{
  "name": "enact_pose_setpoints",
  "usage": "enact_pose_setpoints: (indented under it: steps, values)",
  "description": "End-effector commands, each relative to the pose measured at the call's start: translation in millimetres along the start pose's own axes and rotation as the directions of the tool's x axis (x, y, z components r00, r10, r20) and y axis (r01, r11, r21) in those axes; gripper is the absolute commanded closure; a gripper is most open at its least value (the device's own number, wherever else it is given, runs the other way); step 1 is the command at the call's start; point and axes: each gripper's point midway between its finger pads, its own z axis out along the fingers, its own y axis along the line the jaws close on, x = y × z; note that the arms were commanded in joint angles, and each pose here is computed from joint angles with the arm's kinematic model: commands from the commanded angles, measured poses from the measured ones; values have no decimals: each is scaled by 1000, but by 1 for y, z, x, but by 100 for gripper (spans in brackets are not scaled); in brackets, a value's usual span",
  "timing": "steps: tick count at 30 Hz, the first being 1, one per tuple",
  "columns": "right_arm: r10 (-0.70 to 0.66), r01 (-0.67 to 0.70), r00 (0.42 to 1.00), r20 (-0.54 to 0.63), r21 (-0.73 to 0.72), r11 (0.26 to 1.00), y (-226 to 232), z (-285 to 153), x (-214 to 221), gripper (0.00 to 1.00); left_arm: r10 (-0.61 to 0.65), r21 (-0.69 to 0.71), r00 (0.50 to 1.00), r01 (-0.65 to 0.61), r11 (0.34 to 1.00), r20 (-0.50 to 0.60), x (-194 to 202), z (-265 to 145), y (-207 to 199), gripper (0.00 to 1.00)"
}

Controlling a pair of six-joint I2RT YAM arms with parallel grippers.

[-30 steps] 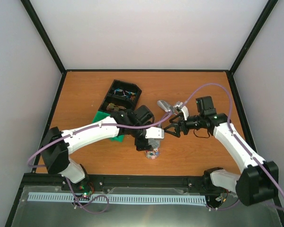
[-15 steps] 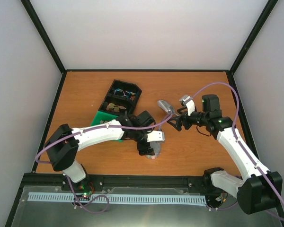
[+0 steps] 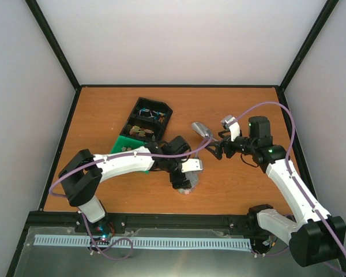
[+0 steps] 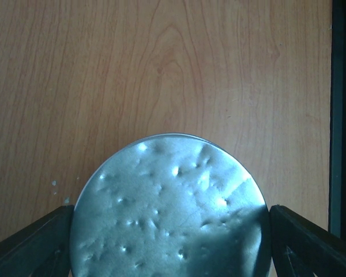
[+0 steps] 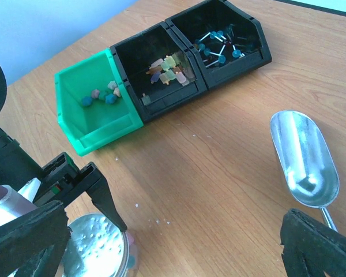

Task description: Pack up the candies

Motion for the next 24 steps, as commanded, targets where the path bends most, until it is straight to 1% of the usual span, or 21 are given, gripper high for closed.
enact_pose_setpoints:
  steps: [1, 7, 11, 17, 24]
  values:
    - [-2, 2, 1000, 21, 22, 1000, -3, -4, -2, 1, -13, 9, 1000, 13, 1000, -24, 13, 9, -3, 19]
    - [-1, 0, 1000, 19, 20, 1000, -4, -3, -1, 1, 4, -13, 1000, -4, 1000, 9, 6, -6, -4, 19]
    - [5, -5, 1000, 20, 14, 1000, -4, -3, -1, 1, 9, -18, 1000, -9, 1000, 11, 5, -12, -6, 18]
    - [8, -9, 1000, 18, 11, 1000, -4, -3, 0, 1, 10, 8, 1000, -10, 1000, 21, 10, -12, -15, 18]
    - [17, -17, 1000, 15, 8, 1000, -5, -1, 0, 1, 10, -11, 1000, -10, 1000, 9, 12, 0, -14, 17]
